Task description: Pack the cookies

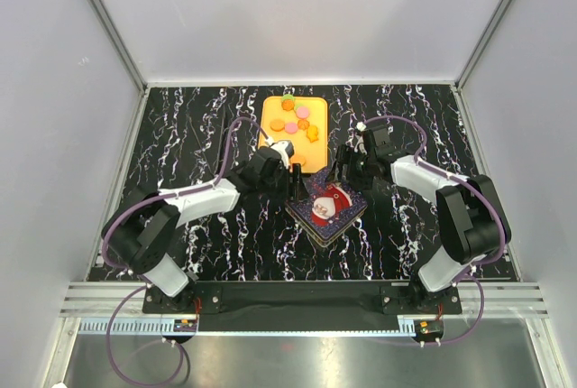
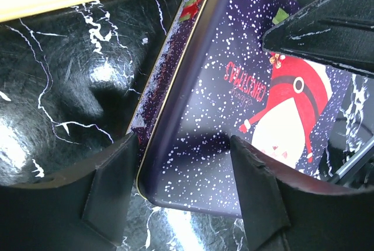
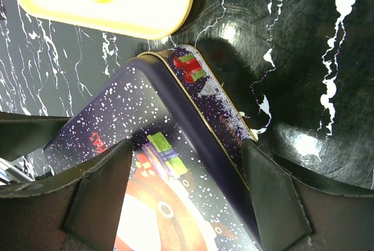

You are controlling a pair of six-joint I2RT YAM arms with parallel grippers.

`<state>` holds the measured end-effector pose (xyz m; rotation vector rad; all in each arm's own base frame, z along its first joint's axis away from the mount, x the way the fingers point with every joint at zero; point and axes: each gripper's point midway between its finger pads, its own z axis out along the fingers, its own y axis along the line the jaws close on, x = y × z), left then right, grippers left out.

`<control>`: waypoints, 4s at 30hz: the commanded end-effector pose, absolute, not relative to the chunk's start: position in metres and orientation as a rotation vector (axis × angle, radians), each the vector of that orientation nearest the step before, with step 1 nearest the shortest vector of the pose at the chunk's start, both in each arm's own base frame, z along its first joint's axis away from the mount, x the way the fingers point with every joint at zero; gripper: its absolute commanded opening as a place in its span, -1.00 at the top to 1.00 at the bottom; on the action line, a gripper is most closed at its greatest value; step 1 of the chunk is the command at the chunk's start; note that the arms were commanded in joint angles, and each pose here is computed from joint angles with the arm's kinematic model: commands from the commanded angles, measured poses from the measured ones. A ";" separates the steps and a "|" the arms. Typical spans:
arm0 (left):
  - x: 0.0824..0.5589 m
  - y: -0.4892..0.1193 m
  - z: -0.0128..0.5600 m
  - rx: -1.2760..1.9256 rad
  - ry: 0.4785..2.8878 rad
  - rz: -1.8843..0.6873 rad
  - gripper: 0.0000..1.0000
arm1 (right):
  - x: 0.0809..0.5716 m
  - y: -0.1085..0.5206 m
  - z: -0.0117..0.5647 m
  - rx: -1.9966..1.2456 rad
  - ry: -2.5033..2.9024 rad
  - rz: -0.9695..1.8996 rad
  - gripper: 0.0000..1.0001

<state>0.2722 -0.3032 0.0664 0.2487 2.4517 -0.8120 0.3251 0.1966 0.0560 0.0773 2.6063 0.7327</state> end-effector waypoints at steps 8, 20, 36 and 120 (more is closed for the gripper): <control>0.248 -0.282 0.018 0.207 2.595 -0.680 0.01 | 0.325 0.188 0.051 0.089 2.584 0.638 -0.66; 0.261 -0.272 0.017 0.180 2.614 -0.554 0.54 | 0.311 0.183 0.033 0.095 2.606 0.613 -0.66; 0.314 -0.261 0.105 0.167 2.388 -0.654 -0.24 | 0.311 0.181 0.028 0.096 2.607 0.598 -0.67; 0.278 -0.322 0.172 0.290 2.121 -1.473 0.99 | 0.320 0.175 0.054 0.155 2.553 0.559 -0.64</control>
